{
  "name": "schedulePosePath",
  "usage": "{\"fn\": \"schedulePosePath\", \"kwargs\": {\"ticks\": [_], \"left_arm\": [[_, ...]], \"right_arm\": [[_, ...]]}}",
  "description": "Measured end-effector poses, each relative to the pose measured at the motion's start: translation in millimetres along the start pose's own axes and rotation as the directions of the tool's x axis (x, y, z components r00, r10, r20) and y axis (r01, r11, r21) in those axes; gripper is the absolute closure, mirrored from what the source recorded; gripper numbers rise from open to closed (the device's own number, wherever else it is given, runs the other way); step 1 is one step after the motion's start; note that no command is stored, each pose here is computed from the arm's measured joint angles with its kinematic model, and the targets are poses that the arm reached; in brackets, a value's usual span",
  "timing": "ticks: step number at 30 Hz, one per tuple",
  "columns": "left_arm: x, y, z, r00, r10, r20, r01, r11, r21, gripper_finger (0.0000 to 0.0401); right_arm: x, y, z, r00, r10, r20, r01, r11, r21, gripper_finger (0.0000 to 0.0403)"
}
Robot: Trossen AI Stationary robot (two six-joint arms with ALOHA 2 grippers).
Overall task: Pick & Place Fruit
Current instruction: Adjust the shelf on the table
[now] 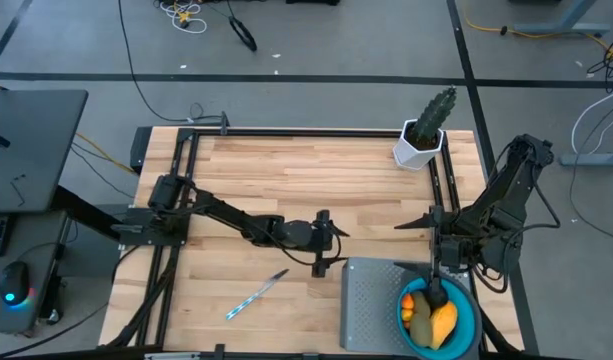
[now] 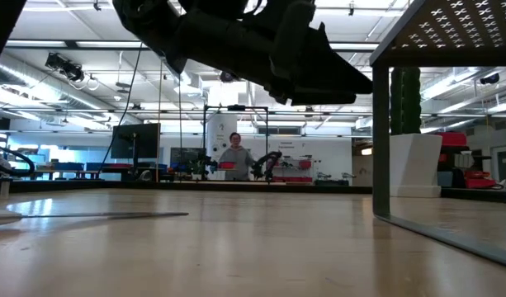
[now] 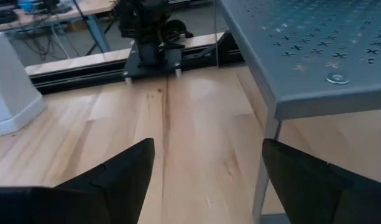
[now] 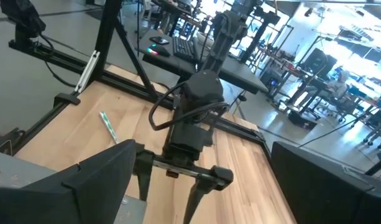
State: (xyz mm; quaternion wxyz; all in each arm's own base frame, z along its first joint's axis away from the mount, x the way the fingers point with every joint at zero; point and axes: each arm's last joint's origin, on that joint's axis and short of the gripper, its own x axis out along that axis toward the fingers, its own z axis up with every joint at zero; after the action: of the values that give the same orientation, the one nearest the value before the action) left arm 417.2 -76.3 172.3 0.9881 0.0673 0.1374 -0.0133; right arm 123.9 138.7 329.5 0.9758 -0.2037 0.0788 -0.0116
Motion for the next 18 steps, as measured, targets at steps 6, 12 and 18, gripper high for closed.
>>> {"fn": "schedulePosePath", "kwargs": {"ticks": [6, 12, 18], "left_arm": [[-0.6, -4.7, 0.3, 0.999, -0.052, 0.003, 0.052, 0.998, -0.027, 0.0095], [-1.1, -7.1, 0.4, 0.999, -0.054, 0.003, 0.054, 0.998, -0.023, 0.0095], [-1.2, -7.3, -1.8, 0.999, -0.036, -0.021, 0.036, 0.999, -0.019, 0.0095]], "right_arm": [[0.0, 0.2, -1.3, 1.000, 0.001, -0.008, -0.001, 1.000, -0.013, 0.0016], [0.0, 0.3, -1.9, 1.000, 0.002, -0.012, -0.002, 1.000, -0.017, 0.0016], [0.0, 0.4, -2.8, 1.000, 0.003, -0.018, -0.003, 1.000, -0.017, 0.0016]]}}
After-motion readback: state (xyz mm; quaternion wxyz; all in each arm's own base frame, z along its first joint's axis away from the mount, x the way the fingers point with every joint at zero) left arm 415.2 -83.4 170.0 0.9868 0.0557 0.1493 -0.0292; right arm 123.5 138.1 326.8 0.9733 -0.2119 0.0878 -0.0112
